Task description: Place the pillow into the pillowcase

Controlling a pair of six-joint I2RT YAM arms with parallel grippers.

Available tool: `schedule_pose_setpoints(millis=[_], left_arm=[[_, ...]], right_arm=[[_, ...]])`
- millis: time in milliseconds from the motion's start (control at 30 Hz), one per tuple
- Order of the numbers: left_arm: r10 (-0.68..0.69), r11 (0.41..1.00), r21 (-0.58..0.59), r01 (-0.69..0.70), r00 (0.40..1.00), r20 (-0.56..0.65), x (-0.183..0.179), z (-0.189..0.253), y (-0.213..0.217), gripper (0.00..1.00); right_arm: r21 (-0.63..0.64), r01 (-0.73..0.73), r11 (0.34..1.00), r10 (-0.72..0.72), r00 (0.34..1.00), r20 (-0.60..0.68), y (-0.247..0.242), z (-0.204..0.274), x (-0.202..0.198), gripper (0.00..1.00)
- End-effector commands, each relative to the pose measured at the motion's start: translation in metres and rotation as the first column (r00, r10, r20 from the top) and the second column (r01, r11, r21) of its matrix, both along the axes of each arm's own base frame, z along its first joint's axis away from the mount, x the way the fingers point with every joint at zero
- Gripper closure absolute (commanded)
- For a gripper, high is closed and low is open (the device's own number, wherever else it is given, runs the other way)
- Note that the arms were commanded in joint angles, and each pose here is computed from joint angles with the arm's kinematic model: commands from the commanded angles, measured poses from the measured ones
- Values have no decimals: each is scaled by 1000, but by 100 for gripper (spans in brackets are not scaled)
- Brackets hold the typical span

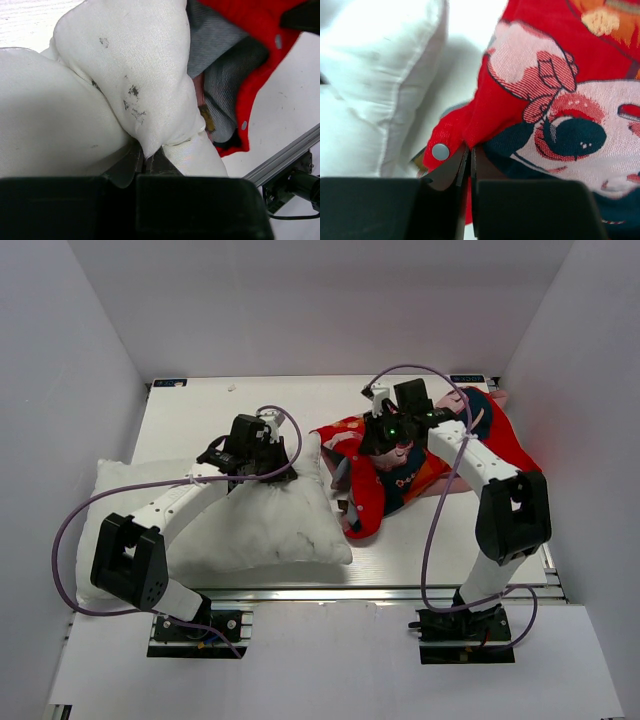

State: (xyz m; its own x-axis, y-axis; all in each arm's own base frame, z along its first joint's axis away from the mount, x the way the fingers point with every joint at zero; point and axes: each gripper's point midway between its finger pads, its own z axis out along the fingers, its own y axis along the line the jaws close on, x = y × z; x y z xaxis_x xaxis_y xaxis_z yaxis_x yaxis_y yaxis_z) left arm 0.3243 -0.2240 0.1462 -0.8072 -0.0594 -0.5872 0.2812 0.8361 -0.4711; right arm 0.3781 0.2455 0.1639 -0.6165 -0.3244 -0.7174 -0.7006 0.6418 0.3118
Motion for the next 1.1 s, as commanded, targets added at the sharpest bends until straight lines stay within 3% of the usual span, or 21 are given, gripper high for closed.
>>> schedule_pose_setpoints(millis=[0, 67, 200, 233, 367, 533, 567, 700, 967, 1067], left_arm=[[-40, 999, -19, 40, 999, -36, -16, -4, -3, 100], [-36, 999, -19, 35, 999, -29, -18, -2, -1, 100], [-26, 1000, 5, 26, 999, -23, -21, 0, 5, 100], [-24, 1000, 14, 25, 999, -28, -23, 0, 8, 100], [-24, 999, 28, 24, 1000, -13, -29, 9, 13, 100], [-6, 999, 40, 6, 1000, 12, -37, 25, 22, 100], [-2, 999, 40, 2, 1000, 12, -38, 26, 23, 100], [16, 999, 31, -18, 999, 37, -46, 37, 29, 100], [72, 997, 36, -74, 995, 64, -62, 45, 46, 100], [92, 995, 32, -94, 993, 70, -67, 46, 51, 100]], right_arm=[[-91, 23, 996, -26, 999, -30, -12, -33, 3, 93], [-137, 39, 990, -44, 998, -35, -18, -46, 7, 90], [-209, 91, 974, -80, 995, 60, -32, -42, 18, 73], [-198, 93, 976, -64, 986, 151, -30, -21, 23, 59], [-186, 70, 980, -4, 942, 336, -26, 25, 21, 41], [-224, -8, 975, 98, 914, 394, -2, 37, -16, 37], [-250, 57, 966, 56, 904, 423, -3, 36, -14, 36], [-382, 89, 920, 108, 879, 464, 24, 8, -39, 30], [-569, 245, 785, 107, 851, 514, 11, -25, -8, 27], [-602, 232, 764, 153, 841, 518, 10, -32, -5, 27]])
